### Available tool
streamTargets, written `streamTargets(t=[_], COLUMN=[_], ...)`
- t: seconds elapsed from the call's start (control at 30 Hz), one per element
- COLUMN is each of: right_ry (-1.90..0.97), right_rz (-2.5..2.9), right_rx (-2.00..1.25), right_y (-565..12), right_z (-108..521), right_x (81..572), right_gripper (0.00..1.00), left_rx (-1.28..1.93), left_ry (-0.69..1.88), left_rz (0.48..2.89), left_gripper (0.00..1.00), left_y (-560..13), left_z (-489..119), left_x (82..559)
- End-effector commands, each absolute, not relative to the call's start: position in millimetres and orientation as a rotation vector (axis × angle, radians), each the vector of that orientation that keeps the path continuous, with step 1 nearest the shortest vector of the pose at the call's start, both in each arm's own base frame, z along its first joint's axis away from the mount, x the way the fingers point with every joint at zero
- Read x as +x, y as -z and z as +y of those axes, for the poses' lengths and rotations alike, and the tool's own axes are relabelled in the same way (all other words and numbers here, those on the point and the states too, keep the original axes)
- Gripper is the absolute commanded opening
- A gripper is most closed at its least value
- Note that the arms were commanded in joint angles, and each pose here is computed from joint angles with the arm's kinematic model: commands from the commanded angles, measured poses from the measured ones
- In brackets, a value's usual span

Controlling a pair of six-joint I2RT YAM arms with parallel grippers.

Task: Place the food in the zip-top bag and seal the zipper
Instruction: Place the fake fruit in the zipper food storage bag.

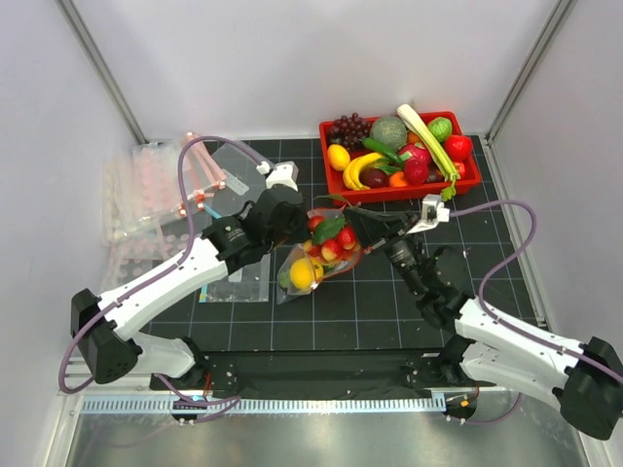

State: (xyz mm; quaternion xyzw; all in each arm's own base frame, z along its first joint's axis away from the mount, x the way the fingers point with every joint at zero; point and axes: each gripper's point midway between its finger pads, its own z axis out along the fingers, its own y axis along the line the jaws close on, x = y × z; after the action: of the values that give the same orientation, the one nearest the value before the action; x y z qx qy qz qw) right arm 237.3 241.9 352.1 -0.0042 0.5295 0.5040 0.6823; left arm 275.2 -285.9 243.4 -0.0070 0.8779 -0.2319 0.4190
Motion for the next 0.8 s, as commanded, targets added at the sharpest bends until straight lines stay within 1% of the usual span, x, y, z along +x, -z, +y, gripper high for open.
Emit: streamTargets(t=[0.0, 0.27, 0.4, 0.77], right_ry=[-1.152, -1.032, -1.024, -0.945], right_rz=[1.099, 1.163, 1.162, 1.243], right_rx=[0.043, 0.001, -0.037, -0.111], right_y=[-368, -344, -348, -324], right_z=[237, 240, 242, 268], right_x=[240, 253, 251, 252], right_gripper=[0.01, 0.01, 0.01, 0.01], left_rx=[-0.030, -0.035, -0.032, -0.023], left_ry=[0.641, 0.639, 0.622, 0.630], left_rz=[2.122, 2.095, 2.101, 2.101], left_gripper=[0.00, 0.01, 0.01, 0.00], left_y=[-271, -279, -277, -279], left_z=[-279, -266, -265, -265], left_x=[275, 272, 273, 272])
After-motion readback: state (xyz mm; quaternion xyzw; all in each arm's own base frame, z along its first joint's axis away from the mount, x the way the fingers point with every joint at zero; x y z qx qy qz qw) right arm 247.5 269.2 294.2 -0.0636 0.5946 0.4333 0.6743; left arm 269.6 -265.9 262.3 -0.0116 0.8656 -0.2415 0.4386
